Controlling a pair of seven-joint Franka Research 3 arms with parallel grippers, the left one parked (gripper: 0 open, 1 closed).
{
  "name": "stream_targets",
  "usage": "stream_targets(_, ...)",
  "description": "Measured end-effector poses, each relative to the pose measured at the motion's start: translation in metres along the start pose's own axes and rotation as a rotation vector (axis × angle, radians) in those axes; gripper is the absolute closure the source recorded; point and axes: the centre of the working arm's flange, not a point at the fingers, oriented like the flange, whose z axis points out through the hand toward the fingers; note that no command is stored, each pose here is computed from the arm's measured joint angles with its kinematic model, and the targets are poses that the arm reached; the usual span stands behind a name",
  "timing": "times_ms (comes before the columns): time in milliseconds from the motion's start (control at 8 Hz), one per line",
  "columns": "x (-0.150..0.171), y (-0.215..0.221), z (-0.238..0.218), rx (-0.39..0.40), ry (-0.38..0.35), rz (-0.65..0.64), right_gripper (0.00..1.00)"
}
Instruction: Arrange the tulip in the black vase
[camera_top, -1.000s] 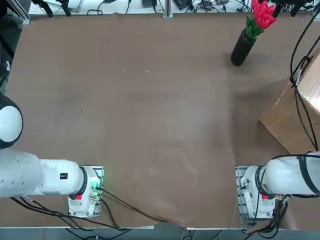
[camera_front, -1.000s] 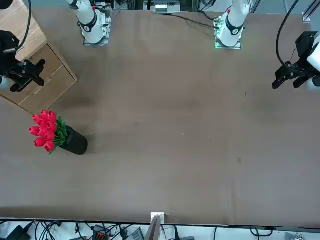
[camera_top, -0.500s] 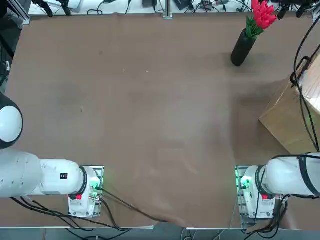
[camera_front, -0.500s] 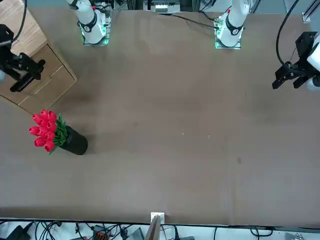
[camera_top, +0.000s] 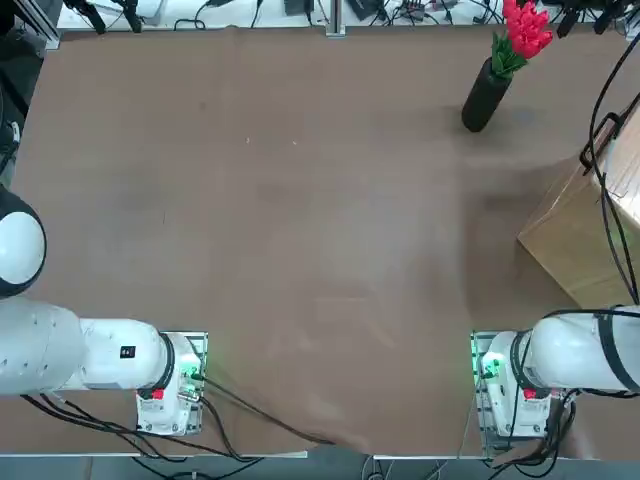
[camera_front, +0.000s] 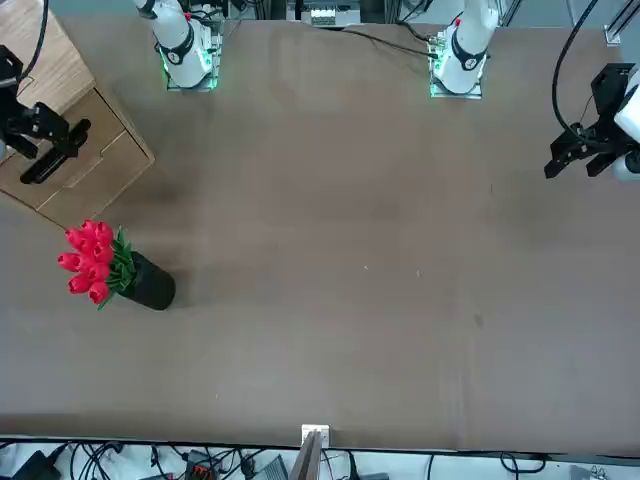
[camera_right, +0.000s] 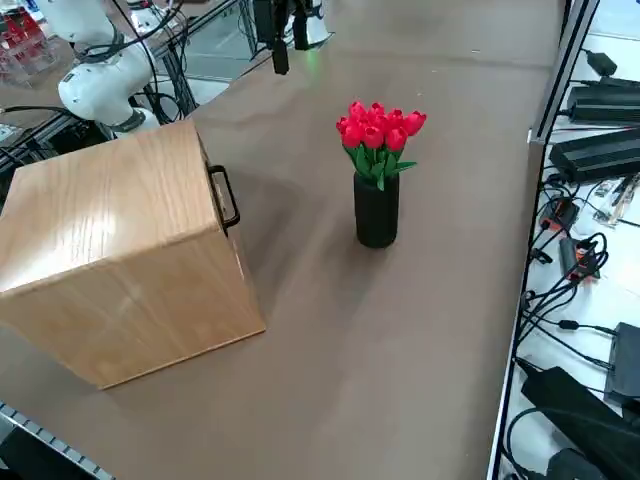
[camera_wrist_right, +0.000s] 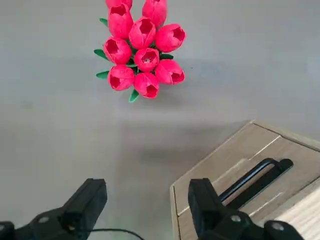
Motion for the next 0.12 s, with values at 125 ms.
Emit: stream_targets(125, 0.0002, 0.0009, -0.0002, 0.008, 0.001, 0.003, 0.0)
